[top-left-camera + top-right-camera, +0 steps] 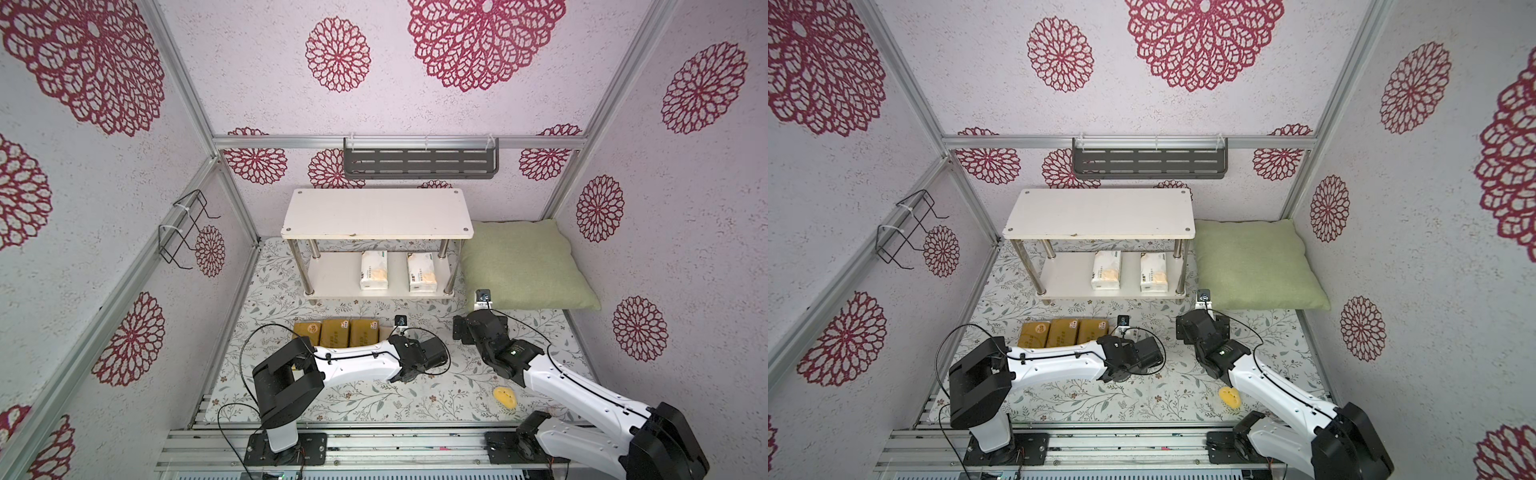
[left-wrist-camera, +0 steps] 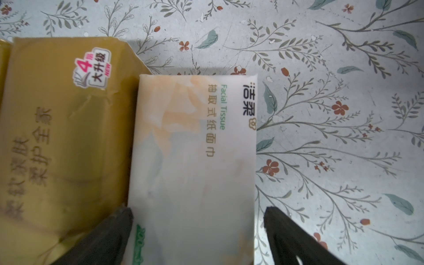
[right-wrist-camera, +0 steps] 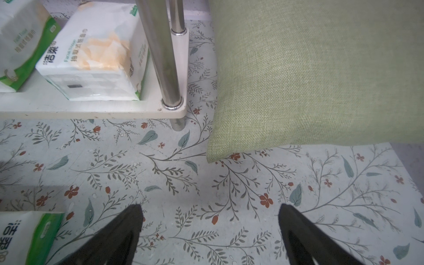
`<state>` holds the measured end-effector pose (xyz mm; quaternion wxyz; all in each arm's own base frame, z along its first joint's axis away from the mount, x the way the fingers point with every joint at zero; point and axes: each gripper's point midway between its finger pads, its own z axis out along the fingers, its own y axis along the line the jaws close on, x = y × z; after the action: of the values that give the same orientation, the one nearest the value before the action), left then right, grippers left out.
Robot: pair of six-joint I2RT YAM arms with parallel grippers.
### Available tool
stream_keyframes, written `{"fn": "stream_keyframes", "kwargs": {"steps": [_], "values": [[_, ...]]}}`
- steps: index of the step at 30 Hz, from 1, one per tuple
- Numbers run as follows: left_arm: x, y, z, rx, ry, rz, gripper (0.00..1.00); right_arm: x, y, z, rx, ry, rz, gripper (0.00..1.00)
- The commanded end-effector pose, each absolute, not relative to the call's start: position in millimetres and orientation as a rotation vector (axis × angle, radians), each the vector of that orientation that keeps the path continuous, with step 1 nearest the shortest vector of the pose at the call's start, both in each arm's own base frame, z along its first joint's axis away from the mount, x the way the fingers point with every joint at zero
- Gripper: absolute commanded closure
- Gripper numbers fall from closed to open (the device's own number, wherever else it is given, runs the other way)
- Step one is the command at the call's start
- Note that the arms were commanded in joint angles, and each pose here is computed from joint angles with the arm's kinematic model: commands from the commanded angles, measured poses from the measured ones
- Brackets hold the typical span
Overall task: Place the tissue boxes on the shelf by color
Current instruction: Pick up the box of tissues from the center of the board.
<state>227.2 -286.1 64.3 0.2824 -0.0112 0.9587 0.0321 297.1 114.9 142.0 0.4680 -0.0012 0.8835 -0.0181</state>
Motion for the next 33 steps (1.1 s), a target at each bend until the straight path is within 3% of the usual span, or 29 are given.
{"fn": "stream_keyframes", "kwargs": {"steps": [1,13,19,33], "values": [[224.8,-275.8,52.5,-0.061,2.593,0.137,0.03,301.6,116.5,147.3,-0.008,2.158,-0.029,0.01],[220.4,-261.1,41.5,-0.130,2.596,0.200,0.03,300.2,118.4,137.7,-0.008,2.186,-0.008,0.01],[223.8,-258.1,67.7,-0.120,2.530,0.250,0.03,300.7,120.4,136.9,-0.008,2.189,0.006,0.01],[219.0,-251.1,51.6,-0.139,2.556,0.264,0.03,299.3,125.0,130.9,-0.025,2.214,0.027,0.01]]}}
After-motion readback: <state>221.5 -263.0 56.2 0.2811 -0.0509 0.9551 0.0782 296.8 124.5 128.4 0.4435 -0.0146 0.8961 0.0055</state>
